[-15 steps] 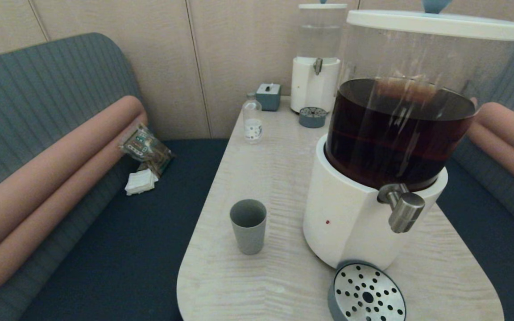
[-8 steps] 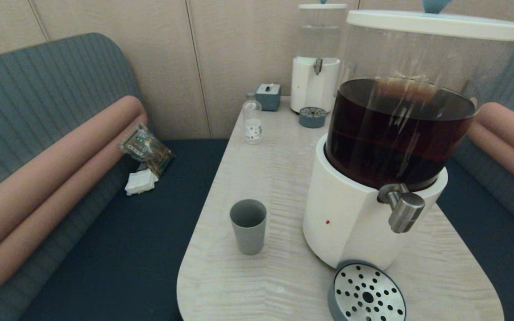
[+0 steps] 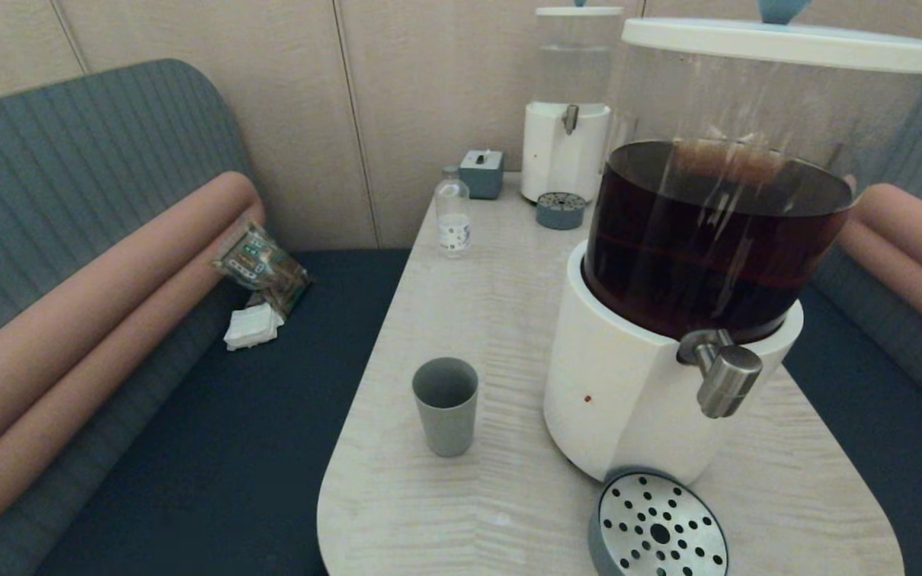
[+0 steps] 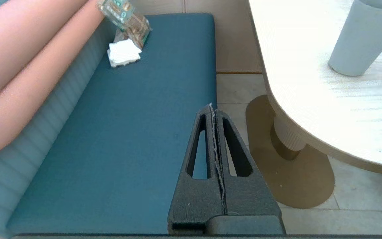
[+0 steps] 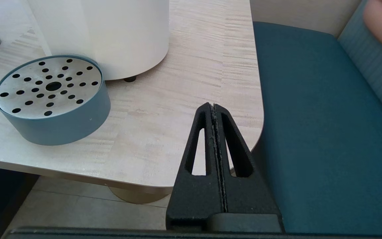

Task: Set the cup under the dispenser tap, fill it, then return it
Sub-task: Pick up the cup

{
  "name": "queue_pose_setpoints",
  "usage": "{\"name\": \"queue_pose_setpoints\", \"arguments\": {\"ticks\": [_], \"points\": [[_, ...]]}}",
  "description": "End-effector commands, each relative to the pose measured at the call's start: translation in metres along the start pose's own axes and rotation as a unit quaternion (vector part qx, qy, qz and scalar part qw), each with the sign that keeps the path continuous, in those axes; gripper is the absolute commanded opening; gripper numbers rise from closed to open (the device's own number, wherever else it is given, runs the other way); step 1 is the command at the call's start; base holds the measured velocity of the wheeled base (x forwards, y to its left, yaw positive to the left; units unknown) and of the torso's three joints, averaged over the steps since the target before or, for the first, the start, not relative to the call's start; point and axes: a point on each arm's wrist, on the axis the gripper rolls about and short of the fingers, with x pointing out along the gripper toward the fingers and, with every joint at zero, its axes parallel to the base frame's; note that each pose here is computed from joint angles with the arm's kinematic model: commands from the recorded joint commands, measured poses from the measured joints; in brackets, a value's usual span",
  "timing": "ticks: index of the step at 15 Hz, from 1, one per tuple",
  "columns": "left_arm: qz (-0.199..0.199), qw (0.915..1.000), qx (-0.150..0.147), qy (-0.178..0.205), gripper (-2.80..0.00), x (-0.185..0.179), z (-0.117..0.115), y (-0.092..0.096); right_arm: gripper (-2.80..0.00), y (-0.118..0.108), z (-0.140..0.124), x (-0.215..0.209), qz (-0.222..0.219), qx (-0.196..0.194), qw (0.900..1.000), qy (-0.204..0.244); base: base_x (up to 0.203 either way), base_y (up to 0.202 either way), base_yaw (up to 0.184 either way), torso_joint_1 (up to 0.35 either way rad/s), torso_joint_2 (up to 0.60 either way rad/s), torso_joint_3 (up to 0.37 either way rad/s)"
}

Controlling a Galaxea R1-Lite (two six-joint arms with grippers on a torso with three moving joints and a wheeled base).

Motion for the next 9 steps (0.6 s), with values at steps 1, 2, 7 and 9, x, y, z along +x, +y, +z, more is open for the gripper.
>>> {"name": "queue_pose_setpoints", "arguments": {"ticks": [1, 2, 7, 9], "points": [[-0.002, 0.9999, -0.001, -0.013, -2.8, -0.003, 0.01, 0.0, -2.8, 0.0, -0.003, 0.001, 0.0, -0.001, 1.0, 0.004, 0.0, 0.0, 0.0, 0.0, 0.0, 0.0], [-0.007, 0.9997, -0.003, -0.022, -2.8, -0.006, 0.022, 0.0, -2.8, 0.0, -0.003, 0.001, 0.0, -0.001, 1.0, 0.004, 0.0, 0.0, 0.0, 0.0, 0.0, 0.0], [-0.072, 0.9968, -0.032, -0.013, -2.8, 0.006, 0.08, -0.002, -2.8, 0.0, -0.003, 0.001, 0.0, -0.001, 1.0, 0.004, 0.0, 0.0, 0.0, 0.0, 0.0, 0.0], [-0.099, 0.9936, -0.054, -0.006, -2.8, 0.032, 0.107, -0.003, -2.8, 0.0, -0.003, 0.0, 0.0, -0.001, 1.0, 0.003, 0.0, 0.0, 0.0, 0.0, 0.0, 0.0]]}}
